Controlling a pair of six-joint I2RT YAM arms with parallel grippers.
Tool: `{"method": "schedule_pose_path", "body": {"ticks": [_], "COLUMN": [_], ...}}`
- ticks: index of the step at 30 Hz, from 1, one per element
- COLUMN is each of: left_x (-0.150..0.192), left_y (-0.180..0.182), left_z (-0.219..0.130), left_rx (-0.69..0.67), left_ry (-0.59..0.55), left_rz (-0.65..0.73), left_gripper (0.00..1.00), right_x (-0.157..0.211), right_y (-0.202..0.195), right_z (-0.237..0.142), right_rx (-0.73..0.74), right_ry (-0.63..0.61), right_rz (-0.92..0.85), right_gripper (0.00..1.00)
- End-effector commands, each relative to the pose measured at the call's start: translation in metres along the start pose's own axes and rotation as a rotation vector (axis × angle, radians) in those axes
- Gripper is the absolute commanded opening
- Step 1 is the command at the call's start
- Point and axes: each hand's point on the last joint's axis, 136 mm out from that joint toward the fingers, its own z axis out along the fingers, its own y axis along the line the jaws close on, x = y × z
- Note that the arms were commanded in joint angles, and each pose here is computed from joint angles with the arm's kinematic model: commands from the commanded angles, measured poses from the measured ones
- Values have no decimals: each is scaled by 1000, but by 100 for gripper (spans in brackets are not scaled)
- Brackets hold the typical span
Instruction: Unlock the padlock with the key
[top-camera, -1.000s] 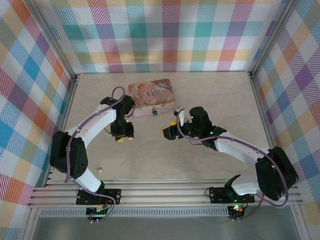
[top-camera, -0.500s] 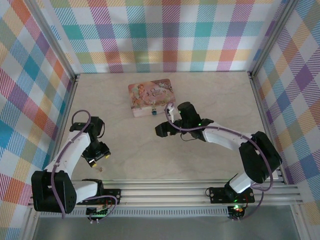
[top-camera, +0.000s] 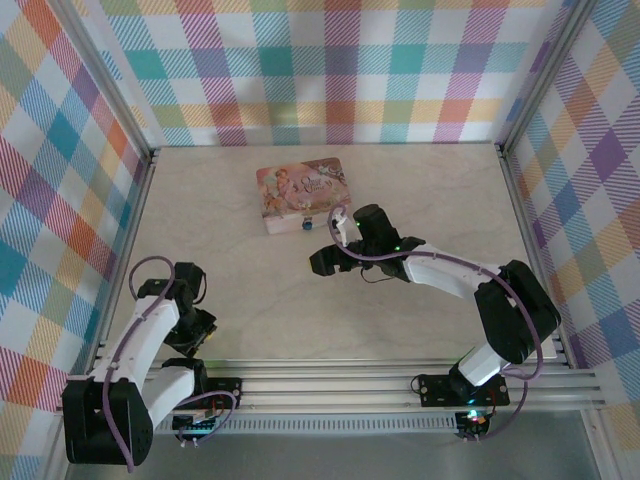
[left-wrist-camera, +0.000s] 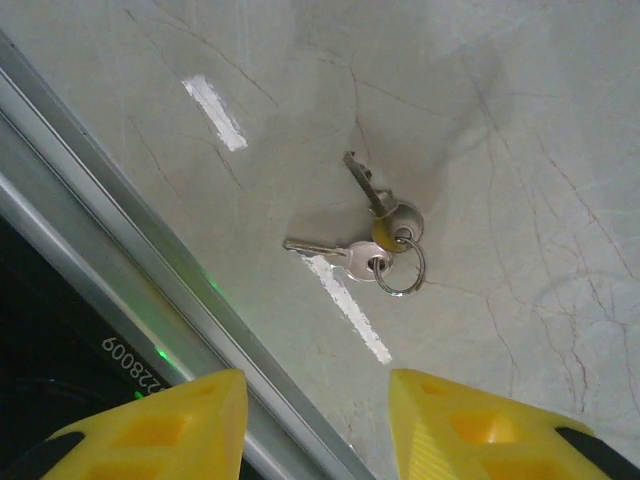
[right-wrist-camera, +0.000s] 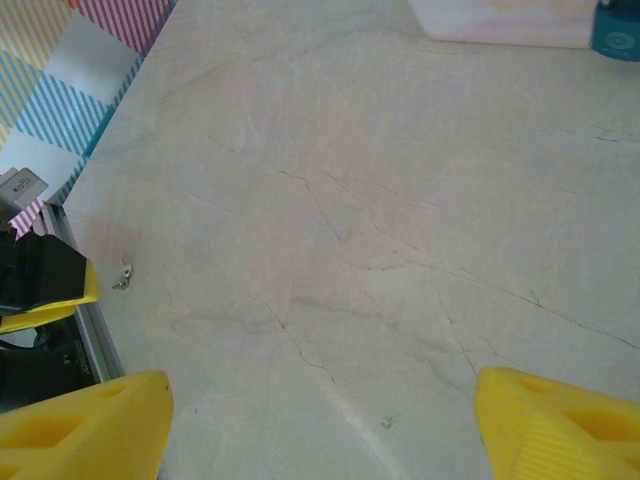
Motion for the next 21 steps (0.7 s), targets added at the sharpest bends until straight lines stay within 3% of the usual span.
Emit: {"method": "schedule_pose_path", "body": {"ticks": [1, 10, 21], "left_x": [-8, -20, -28], "left_y": [-11, -27, -22], "left_z": [1, 4, 11], "left_rx": [44, 8, -68], "left_ry": [-18, -22, -41], "left_rz": [-57, 25, 72], "left_gripper": [40, 26, 29], "right_x": [2, 5, 5], "right_y": [4, 0, -1], "right_z": [0, 0, 0], "right_rx": [-11, 7, 16], "right_ry": [14, 22, 27], "right_rz": [-25, -25, -22], "right_gripper": [79, 79, 80]}}
